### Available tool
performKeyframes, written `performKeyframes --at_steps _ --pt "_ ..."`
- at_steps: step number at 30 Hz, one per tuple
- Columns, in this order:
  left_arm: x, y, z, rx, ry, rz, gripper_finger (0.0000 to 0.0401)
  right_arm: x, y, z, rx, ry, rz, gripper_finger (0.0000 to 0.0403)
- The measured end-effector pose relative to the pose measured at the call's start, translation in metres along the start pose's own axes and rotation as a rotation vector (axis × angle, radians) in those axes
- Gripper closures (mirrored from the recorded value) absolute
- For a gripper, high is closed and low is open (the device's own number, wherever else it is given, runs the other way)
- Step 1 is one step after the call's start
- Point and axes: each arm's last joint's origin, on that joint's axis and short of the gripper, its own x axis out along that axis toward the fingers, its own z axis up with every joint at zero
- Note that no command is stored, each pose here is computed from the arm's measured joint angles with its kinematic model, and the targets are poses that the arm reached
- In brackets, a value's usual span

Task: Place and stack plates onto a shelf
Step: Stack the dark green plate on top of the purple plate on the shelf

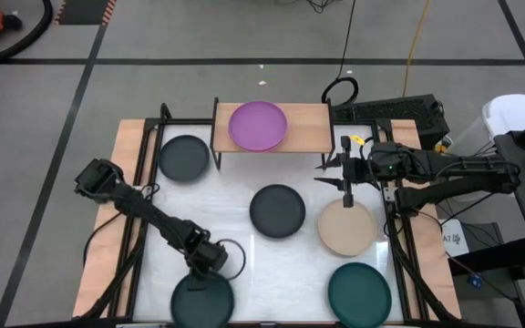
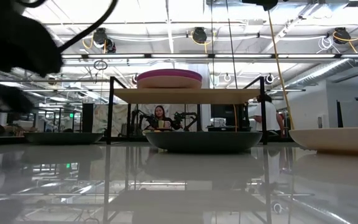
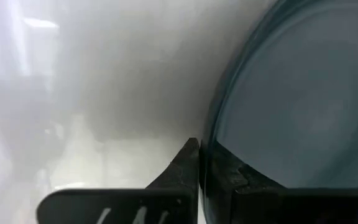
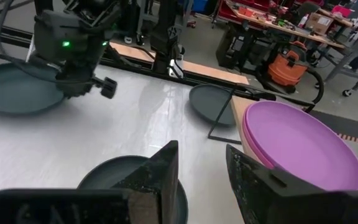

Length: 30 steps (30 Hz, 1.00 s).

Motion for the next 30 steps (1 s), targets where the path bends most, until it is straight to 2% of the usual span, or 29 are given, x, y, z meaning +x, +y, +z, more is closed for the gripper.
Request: performKeyframes --at_steps 10,17,20,22,25,30 --pt "-0.069 0.025 0.003 -0.076 -0.253 0.102 0.0392 0.0 0.0 -0.001 0.017 0.006 0.005 0.0287" --pt "-0.123 0.052 0.01 -0.056 -0.454 0.109 0.0392 -0.009 0.009 -0.006 0.008 -0.072 0.077 0.0287" --pt "-0.157 0.064 0.014 -0.02 -0.563 0.13 0.0392 -0.016 0.013 -0.016 0.011 -0.13 0.074 0.0287" --pt "-0.184 0.073 0.016 -0.017 -0.645 0.182 0.0392 -0.021 0.014 -0.025 0.019 -0.184 0.062 0.0287" --pt "-0.232 0.092 0.022 -0.068 -0.807 0.281 0.0392 -0.022 0.017 -0.041 0.029 -0.274 0.04 0.0287" --pt "-0.315 0.126 0.021 -0.166 -1.038 0.381 0.0392 -0.019 0.024 -0.068 0.052 -0.433 0.006 0.0287"
